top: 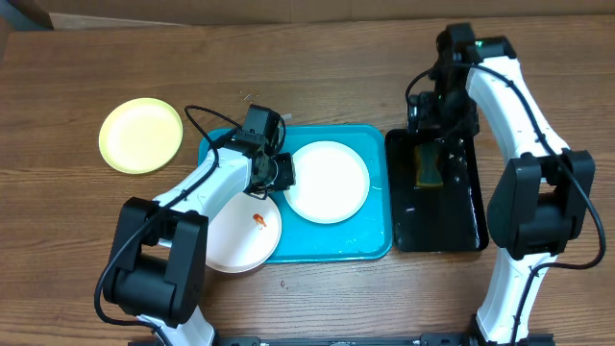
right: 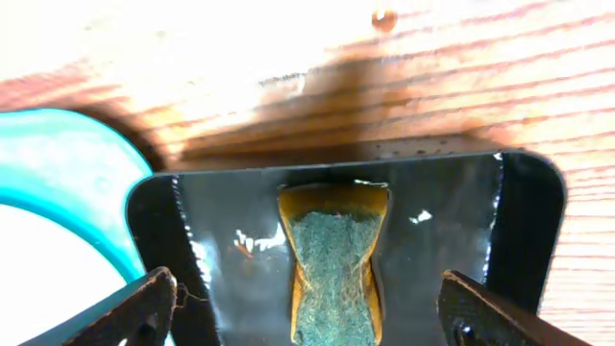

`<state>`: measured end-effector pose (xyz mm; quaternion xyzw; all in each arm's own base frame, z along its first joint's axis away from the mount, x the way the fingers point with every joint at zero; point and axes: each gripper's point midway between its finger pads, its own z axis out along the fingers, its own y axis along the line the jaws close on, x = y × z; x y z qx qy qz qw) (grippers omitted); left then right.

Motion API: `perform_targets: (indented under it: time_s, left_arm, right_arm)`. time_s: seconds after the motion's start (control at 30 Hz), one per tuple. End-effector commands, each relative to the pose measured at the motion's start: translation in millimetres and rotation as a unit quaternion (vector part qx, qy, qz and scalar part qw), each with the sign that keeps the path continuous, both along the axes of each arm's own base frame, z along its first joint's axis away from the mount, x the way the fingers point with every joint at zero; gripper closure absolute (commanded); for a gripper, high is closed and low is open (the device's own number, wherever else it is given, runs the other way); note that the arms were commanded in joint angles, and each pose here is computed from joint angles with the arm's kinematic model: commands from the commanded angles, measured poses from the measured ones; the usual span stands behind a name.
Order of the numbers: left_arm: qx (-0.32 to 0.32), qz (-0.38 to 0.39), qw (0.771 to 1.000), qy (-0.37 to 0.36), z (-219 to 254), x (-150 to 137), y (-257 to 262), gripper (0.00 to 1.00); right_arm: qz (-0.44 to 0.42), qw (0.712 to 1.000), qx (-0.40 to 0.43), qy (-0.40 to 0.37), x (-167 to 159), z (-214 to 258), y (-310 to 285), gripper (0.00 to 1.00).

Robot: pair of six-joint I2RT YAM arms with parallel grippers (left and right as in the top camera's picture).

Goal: Clean dirty plates on tray and stack at the side
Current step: 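Raise the right gripper away to the upper right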

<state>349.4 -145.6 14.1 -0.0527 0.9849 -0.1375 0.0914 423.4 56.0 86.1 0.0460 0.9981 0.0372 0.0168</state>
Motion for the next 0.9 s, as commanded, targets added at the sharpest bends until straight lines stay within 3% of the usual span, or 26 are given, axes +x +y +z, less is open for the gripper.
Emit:
perform_targets:
  time_s: [0.0,0.2,0.33,0.57,0.87]
  left_arm:
    - [0.002,-0.011,1.0,0.009,-10.2,-0.2,-5.7,0.86]
    - [-0.001,-0.011,1.0,0.008,-9.7,0.6,-6.7,0.96]
    - [-0.022,0.009,1.0,0.0,7.8,6.1,-9.4,0.96]
    - [-0.038,0.044,0.998,-0.031,54.8,21.6,15.7,0.96]
    - [-0.059,0.001,0.997,-0.041,69.5,19.6,17.0,0.96]
  right_arm:
    - [-0.015,1.0,0.004,-0.013,6.2,8.7,-8.3,0.09]
    - [-0.069,0.997,0.005,-0.027,15.8,9.3,-44.6,0.0]
    - [-0.137,0.99,0.005,-0.024,14.1,9.1,-88.5,0.0]
    - [-0.17,0.985,0.004,-0.034,15.6,9.5,-119.6,0.0]
    - [-0.174,0.984,0.004,-0.034,15.0,9.5,-123.0,0.0]
